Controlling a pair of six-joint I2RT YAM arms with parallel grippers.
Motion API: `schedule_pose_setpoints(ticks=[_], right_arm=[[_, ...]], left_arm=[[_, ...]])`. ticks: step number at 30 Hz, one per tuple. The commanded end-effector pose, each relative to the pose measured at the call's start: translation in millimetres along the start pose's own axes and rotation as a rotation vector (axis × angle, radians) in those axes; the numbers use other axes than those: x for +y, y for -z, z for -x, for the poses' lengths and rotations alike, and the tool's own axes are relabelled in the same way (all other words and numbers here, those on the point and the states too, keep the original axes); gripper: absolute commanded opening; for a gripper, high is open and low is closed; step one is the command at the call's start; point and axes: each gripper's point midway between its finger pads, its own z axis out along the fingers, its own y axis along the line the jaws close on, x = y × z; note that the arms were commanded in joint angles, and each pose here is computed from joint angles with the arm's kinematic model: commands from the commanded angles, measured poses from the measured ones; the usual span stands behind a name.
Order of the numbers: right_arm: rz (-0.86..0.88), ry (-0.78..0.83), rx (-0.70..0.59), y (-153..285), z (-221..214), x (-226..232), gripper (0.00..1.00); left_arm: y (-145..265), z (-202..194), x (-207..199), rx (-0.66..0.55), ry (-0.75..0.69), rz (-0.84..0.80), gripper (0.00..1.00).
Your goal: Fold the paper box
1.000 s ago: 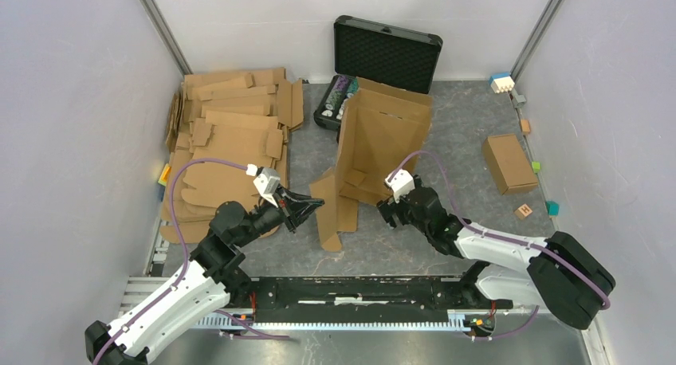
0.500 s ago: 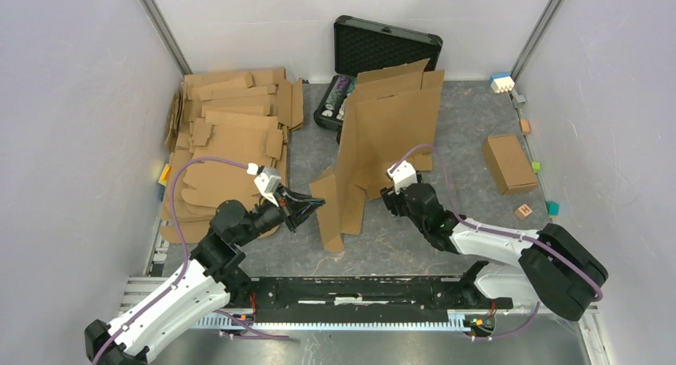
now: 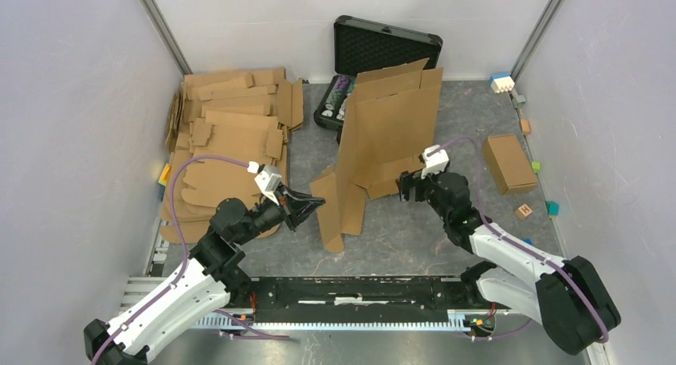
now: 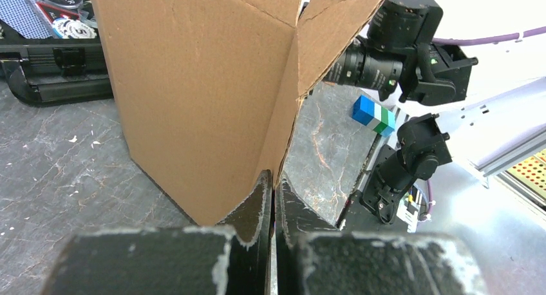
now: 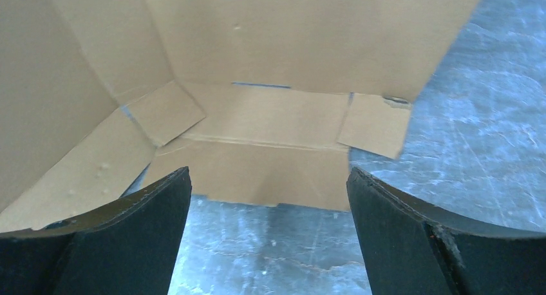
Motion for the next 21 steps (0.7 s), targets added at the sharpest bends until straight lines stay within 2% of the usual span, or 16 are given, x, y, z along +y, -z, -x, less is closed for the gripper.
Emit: schedule_pose_setpoints(ticks=[1, 5, 9, 11, 18, 21], right_arm=[[-0.022, -0.123, -0.112, -10, 42, -26, 0.95], [-0.023, -0.249, -0.184, -23, 57, -65, 0.97], [0.077, -0.36, -0.365, -29, 88, -91, 0.98], [0.144, -0.315, -0.415, -37, 101, -90, 0.98], [0.213, -0.115, -0.524, -71, 128, -97, 0.98], [0.146, -0.121, -0.538, -79, 132, -124, 0.98]], left_arm=[[1, -3, -7, 0.041, -0.004, -0.024, 0.02], [0, -8, -5, 0.063, -0.005, -0.02, 0.02], [0, -10, -2, 0.066, -0.004, -0.01, 0.02], [-1, -10, -2, 0.067, -0.006, -0.007, 0.02], [-2, -12, 2, 0.09, 0.003, 0.014, 0.02], [-1, -13, 6, 0.094, 0.002, 0.041, 0.02]])
